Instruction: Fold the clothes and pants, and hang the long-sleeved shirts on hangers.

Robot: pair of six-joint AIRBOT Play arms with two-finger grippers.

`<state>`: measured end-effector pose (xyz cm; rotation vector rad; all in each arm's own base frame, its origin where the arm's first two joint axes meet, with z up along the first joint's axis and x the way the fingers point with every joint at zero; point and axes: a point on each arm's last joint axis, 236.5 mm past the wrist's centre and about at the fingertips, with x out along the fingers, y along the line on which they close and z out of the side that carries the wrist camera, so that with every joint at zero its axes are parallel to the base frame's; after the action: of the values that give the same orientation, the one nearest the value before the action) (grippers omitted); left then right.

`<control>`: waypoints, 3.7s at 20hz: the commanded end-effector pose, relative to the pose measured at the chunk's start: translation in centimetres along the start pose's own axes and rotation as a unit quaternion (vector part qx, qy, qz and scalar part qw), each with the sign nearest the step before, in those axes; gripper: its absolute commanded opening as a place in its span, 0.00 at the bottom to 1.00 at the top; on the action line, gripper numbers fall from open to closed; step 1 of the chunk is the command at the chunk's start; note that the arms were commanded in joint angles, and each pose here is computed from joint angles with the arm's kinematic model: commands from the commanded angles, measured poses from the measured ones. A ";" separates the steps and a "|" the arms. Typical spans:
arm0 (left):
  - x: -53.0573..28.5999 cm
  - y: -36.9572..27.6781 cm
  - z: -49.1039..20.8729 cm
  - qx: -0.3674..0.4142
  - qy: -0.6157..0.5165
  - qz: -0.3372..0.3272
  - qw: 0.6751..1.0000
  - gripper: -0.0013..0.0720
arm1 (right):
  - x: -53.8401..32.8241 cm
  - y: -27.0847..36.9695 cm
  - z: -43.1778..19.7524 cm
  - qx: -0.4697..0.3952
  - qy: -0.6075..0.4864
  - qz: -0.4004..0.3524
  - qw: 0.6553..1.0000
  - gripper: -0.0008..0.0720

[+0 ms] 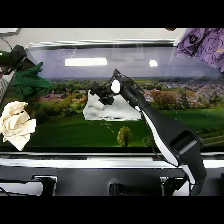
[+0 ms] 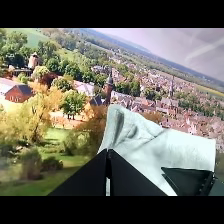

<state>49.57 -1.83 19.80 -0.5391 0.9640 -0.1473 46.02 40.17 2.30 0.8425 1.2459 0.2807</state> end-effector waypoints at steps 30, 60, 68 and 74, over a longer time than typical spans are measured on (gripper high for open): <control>0.4 -0.1 -0.6 -0.005 0.012 -0.007 1.000 0.04 | -6.5 -26.2 9.0 0.000 0.125 0.048 0.991 0.73; 0.4 -0.1 -0.6 -0.005 0.012 -0.007 1.000 0.04 | -40.2 -27.9 32.5 0.114 -0.316 -0.114 0.935 0.05; 0.4 -0.1 -0.8 -0.005 0.017 -0.006 1.000 0.04 | -50.4 -33.5 30.2 0.211 -0.391 -0.185 0.877 0.05; 0.3 0.1 -1.6 -0.005 0.033 -0.003 0.999 0.04 | -53.2 -36.4 25.7 0.274 -0.360 -0.220 0.864 0.05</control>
<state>48.79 -2.43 18.98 -0.5515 1.0116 -0.1658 46.01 -26.75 17.78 0.9584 0.6883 -0.6659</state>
